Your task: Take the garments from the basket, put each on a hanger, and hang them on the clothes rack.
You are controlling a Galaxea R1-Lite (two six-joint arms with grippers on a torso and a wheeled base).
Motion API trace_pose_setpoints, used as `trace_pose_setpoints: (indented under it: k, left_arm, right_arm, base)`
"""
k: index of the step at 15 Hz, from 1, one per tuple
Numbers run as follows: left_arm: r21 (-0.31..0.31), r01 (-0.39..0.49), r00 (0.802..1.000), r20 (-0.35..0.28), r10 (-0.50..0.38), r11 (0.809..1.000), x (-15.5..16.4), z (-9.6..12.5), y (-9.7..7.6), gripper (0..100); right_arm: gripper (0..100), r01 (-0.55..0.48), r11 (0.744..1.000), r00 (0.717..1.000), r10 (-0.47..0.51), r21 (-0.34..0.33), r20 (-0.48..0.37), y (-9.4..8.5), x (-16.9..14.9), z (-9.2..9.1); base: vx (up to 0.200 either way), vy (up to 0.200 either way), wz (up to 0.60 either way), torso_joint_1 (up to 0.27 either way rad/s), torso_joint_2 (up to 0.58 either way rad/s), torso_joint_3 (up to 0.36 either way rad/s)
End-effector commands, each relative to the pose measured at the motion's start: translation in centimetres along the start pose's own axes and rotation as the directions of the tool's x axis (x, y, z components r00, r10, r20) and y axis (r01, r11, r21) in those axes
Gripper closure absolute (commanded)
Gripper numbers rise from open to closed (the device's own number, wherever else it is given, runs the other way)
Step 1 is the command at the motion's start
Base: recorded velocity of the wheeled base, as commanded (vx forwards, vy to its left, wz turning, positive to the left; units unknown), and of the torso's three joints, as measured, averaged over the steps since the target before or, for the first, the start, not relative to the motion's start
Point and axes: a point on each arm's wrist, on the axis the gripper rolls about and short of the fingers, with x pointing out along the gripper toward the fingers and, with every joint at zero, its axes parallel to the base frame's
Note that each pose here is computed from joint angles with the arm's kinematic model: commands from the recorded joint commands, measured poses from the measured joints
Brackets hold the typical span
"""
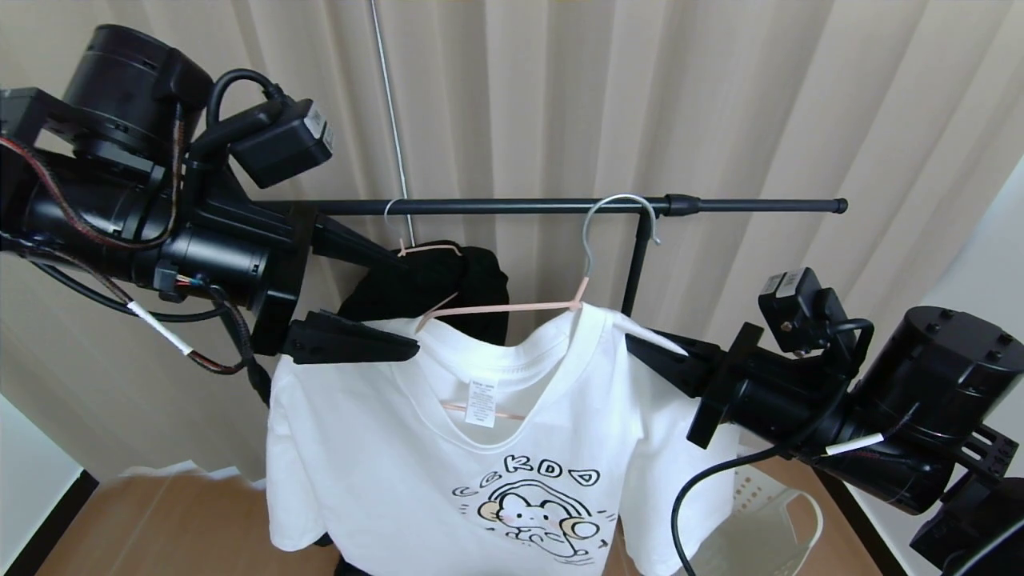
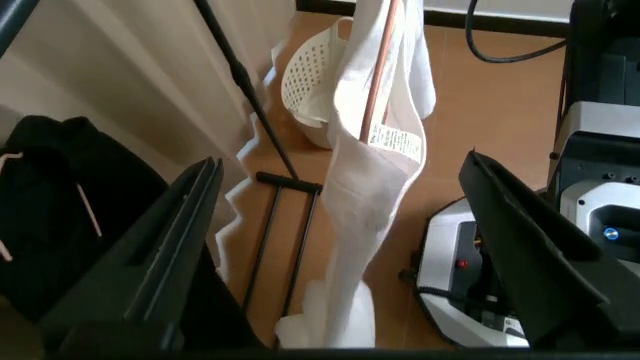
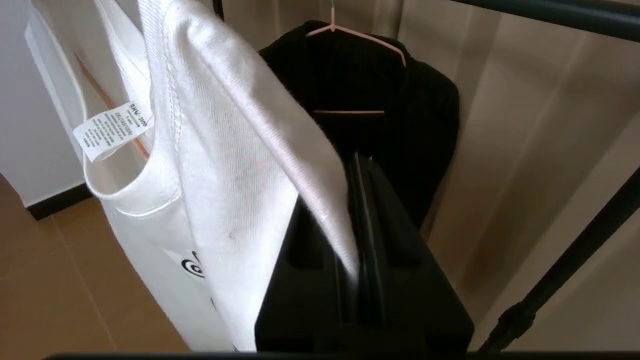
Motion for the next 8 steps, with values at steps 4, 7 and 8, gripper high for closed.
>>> trace_pose_setpoints:
  k: [4, 7, 8]
  left_arm:
    - [-0.029, 0.038, 0.999, -0.03, -0.039, 0.999, 1.9, -0.8, 0.6, 0]
    - [-0.016, 0.055, 0.997, -0.059, -0.055, 0.998, 3.2, -0.5, 0.2, 0]
    - [-0.016, 0.054, 0.996, -0.073, -0.055, 0.998, 3.6, -0.6, 0.2, 0]
  right_arm:
    - [100, 0.001, 1.0, 1.0, -0.001, -0.001, 0.0, 0.0, 0.1, 0.0]
    - [100, 0.004, 1.0, 1.0, -0.004, -0.003, 0.003, 0.0, 0.1, 0.0]
    - [100, 0.004, 1.0, 1.0, -0.004, -0.003, 0.003, 0.0, 0.1, 0.0]
  base:
    - [0.0, 0.0, 0.0, 0.0, 0.0, 0.0]
    - [0.0, 0.0, 0.0, 0.0, 0.0, 0.0]
    - [0.0, 0.0, 0.0, 0.0, 0.0, 0.0]
